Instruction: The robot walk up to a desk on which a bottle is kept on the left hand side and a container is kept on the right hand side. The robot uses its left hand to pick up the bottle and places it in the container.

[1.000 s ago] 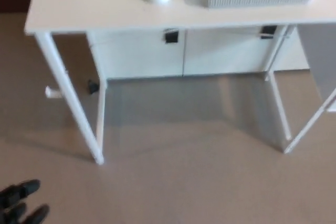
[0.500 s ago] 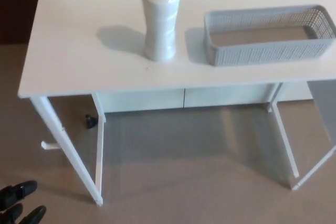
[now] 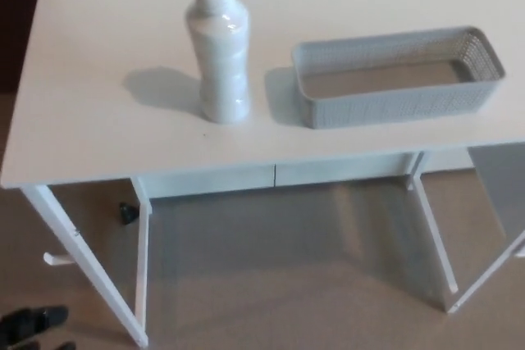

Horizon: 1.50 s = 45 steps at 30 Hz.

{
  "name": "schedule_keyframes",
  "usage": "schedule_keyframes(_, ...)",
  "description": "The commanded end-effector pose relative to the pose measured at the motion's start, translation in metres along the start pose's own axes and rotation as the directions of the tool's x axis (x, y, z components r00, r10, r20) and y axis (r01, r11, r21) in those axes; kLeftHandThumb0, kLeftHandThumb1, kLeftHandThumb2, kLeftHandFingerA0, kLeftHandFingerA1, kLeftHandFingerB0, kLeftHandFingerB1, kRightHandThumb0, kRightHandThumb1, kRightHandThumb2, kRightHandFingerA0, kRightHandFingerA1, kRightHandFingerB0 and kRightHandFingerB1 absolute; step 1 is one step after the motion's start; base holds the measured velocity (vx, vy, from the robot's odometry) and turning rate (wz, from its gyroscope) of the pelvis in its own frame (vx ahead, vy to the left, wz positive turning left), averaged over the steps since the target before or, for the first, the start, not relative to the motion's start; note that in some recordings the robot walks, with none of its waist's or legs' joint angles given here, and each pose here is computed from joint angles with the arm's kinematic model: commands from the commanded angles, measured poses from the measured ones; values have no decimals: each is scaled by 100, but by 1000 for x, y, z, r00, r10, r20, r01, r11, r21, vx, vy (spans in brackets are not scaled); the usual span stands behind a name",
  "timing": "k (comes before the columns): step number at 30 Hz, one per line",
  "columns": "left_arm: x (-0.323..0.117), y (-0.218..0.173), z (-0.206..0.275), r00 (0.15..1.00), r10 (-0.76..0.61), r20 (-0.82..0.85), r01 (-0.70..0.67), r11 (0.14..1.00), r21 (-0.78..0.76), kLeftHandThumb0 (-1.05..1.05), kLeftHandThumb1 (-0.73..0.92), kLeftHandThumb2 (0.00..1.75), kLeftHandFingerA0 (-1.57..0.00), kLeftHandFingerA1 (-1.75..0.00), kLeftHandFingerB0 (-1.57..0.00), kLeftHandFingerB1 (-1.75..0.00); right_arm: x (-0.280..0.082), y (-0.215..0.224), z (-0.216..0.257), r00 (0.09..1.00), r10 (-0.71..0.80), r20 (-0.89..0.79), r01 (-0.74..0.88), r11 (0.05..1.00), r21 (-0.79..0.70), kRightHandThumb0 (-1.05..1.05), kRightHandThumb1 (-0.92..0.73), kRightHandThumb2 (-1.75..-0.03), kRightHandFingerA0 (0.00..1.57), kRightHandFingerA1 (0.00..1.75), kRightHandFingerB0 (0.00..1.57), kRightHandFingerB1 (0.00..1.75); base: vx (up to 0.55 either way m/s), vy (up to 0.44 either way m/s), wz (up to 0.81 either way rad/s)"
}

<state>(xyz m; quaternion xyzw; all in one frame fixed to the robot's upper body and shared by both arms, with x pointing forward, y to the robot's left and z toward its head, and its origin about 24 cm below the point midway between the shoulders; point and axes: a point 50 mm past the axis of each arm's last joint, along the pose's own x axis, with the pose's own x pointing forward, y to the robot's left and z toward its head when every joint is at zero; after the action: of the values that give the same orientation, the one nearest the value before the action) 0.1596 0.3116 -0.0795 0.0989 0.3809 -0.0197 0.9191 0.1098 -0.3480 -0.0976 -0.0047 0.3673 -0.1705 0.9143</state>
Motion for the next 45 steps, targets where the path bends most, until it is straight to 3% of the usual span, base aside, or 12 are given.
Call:
schedule_keyframes(1,-30,10,-55,962,13,-274,15,995,101,-49,67,60,-44,-51,-37,-39,-31,-24,-40,996,-32,-83,27,998,-53,-70,-31,-74,90,57,72,52,151,-51,-7)
schedule_keyframes(2,-34,13,-59,957,24,-287,11,993,120,-56,55,85,-42,-57,-34,-50,-34,-25,-43,995,-32,-91,26,998,-65,-62,-41,-54,94,47,75,43,102,63,15)
schedule_keyframes(3,-37,15,-63,954,37,-299,3,991,131,-51,67,60,-50,-49,-44,-38,-37,-25,-47,995,-32,-99,25,997,-69,-61,-41,-54,93,47,75,43,113,84,8)
schedule_keyframes(5,-41,18,-68,949,57,-311,-7,987,159,-53,67,61,-53,-48,-46,-38,-41,-25,-53,994,-27,-107,20,998,-67,-70,-30,-73,90,57,73,53,123,74,5)
schedule_keyframes(10,-40,20,-73,930,96,-354,-22,978,205,-54,66,60,-55,-46,-52,-39,-45,-26,-59,991,-26,-134,18,998,-61,-66,-41,-54,90,46,77,43,126,-1,5)
schedule_keyframes(16,-39,21,-74,928,121,-351,-48,977,210,-55,64,60,-52,-48,-49,-39,-44,-25,-58,991,-28,-131,21,998,-55,-64,-41,-54,93,46,80,43,26,-112,-7)
schedule_keyframes(17,-39,21,-74,929,121,-351,-48,977,210,-55,64,60,-51,-48,-49,-39,-44,-25,-58,992,-27,-124,20,998,-61,-69,-32,-74,89,57,72,53,39,-130,0)
schedule_keyframes(24,-37,22,-71,931,136,-338,-68,976,207,-57,55,69,-48,-66,-50,-50,-45,-24,-62,989,-32,-148,20,996,-82,-69,-42,-55,92,46,78,43,9,6,-3)
schedule_keyframes(25,-36,22,-70,934,137,-330,-70,976,209,-50,64,59,-49,-67,-54,-53,-45,-24,-62,988,-33,-148,20,996,-90,-72,-32,-75,89,56,72,52,3,158,-9)
schedule_keyframes(39,-38,23,-74,931,149,-334,-88,978,191,-49,63,59,-46,-60,-47,-47,-51,-25,-68,987,-26,-158,11,995,-96,-64,-42,-54,94,47,77,43,36,179,-7)
schedule_keyframes(40,-38,23,-75,930,153,-335,-92,977,191,-48,62,58,-49,-63,-49,-47,-51,-25,-68,987,-27,-159,10,994,-107,-69,-32,-75,90,58,70,53,0,0,0)
schedule_keyframes(45,-37,24,-75,927,162,-337,-104,977,184,-49,63,59,-46,-56,-51,-46,-50,-24,-68,987,-26,-160,8,994,-110,-71,-32,-75,91,57,73,53,9,-13,1)
